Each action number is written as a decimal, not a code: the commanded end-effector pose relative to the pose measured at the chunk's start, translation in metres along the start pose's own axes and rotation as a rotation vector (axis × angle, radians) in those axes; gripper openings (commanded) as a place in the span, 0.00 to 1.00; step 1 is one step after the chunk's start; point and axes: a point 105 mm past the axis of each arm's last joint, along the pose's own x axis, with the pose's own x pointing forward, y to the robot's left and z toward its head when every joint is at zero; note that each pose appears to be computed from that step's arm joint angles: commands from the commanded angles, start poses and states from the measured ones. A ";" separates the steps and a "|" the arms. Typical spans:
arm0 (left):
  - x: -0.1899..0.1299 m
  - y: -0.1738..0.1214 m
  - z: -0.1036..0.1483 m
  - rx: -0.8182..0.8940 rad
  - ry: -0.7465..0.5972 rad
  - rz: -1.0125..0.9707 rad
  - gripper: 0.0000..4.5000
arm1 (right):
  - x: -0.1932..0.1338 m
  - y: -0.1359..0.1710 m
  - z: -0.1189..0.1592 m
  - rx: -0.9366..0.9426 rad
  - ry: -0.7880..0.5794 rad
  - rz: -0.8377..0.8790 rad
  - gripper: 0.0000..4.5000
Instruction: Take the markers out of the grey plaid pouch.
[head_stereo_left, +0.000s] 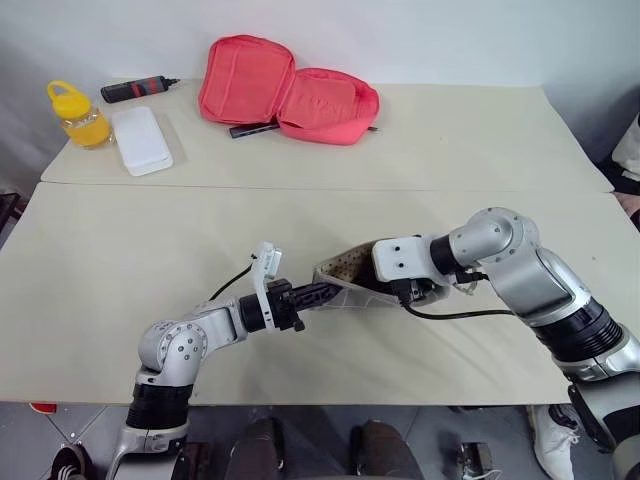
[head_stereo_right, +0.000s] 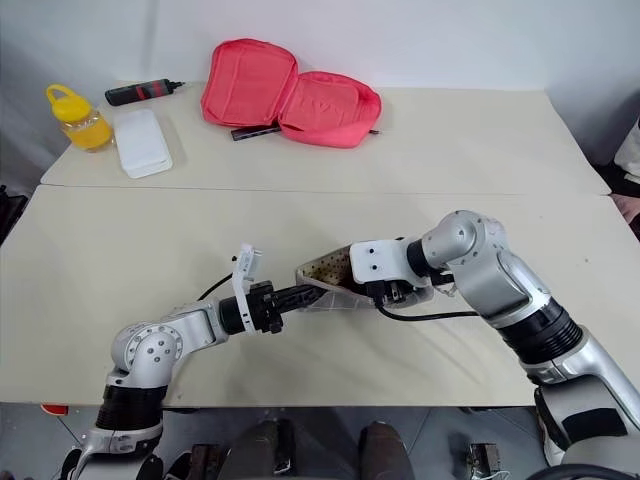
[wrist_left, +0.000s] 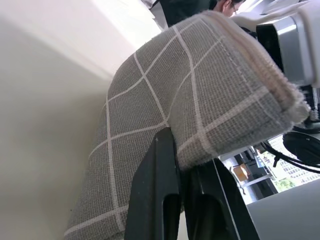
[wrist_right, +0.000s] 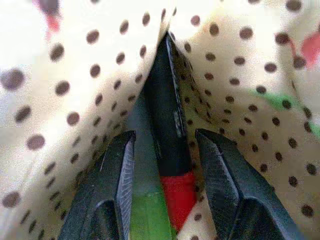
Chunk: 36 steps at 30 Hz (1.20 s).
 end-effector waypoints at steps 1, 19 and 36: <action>0.000 -0.006 0.007 0.040 -0.021 -0.016 0.00 | 0.005 0.003 0.001 -0.022 -0.003 0.000 0.45; 0.002 -0.007 0.005 0.059 -0.021 -0.012 0.00 | 0.006 -0.001 -0.019 -0.031 0.072 -0.025 0.13; 0.004 -0.004 0.010 0.136 -0.018 0.021 0.00 | -0.056 -0.005 -0.003 0.052 -0.010 -0.050 0.13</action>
